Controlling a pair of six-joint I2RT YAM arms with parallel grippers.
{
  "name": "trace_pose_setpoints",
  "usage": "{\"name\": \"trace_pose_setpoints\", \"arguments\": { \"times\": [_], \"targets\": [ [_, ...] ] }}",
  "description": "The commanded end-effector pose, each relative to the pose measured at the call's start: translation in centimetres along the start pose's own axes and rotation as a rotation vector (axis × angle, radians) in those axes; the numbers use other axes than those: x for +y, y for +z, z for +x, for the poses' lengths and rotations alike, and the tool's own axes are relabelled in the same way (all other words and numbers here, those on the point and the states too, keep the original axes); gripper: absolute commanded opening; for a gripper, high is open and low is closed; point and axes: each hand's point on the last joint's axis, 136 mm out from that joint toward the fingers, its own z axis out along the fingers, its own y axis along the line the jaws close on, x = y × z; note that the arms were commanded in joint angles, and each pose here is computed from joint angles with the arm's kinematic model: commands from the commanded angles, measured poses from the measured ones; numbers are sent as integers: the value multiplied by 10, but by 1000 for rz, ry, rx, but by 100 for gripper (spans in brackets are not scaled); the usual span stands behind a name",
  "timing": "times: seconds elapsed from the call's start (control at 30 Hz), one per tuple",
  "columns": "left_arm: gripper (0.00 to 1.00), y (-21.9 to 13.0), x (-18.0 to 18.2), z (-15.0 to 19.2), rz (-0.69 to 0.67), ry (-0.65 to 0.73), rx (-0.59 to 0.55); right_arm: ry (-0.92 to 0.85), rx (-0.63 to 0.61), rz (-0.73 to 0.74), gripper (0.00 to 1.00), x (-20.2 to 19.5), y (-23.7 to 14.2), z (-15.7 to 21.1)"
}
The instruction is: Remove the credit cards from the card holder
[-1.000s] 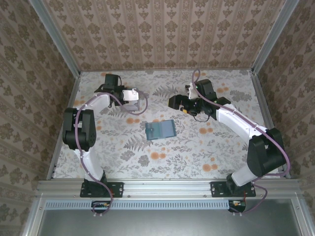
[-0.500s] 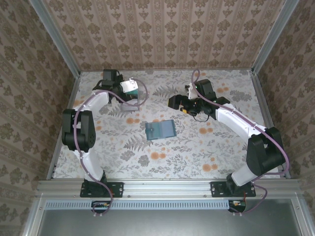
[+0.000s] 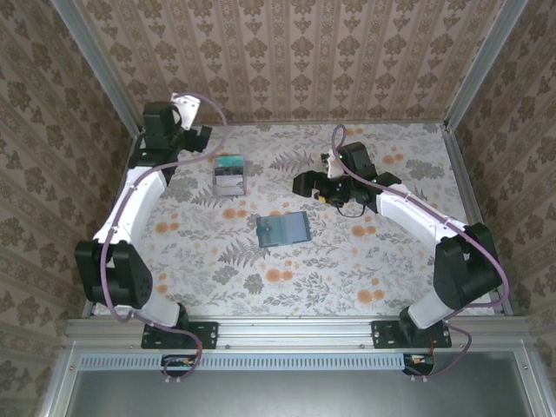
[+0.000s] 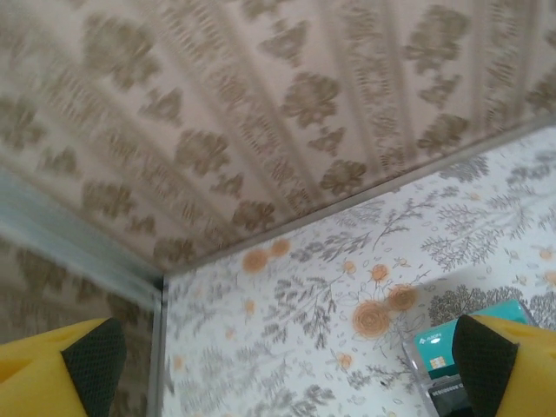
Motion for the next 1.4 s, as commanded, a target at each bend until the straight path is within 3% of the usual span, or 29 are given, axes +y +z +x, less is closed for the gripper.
{"name": "trace_pose_setpoints", "arguments": {
  "times": [0.0, 0.17, 0.3, 0.43, 0.53, 0.73, 0.8, 1.03, 1.1, 1.37],
  "targets": [
    [100, -20, 18, 18, -66, -287, 97, -53, 3, 48, 100, 6, 3, 0],
    [100, -42, -1, 35, 57, -475, 104, -77, 49, 114, 99, -1, 15, 16],
    [88, -55, -32, 62, 155, -670, 171, -72, 104, 155, 93, -17, 29, 34],
    [81, -68, -72, 99, 198, -772, 295, -68, 168, 194, 64, -34, 43, 55],
    [80, -80, -106, 123, 216, -799, 360, -56, 198, 228, 32, -51, 53, 67],
    [78, -98, -170, 166, 281, -866, 463, -33, 239, 313, 6, -85, 69, 84],
    [71, -102, -190, 176, 318, -876, 496, -31, 247, 340, 1, -96, 73, 88],
    [67, -107, -248, 189, 423, -817, 589, -35, 237, 418, 0, -116, 77, 88],
    [61, -105, -260, 193, 452, -809, 622, -43, 221, 430, 0, -117, 75, 85],
    [51, -94, -291, 202, 516, -781, 694, -52, 234, 437, 0, -122, 80, 87]
  ]
}}
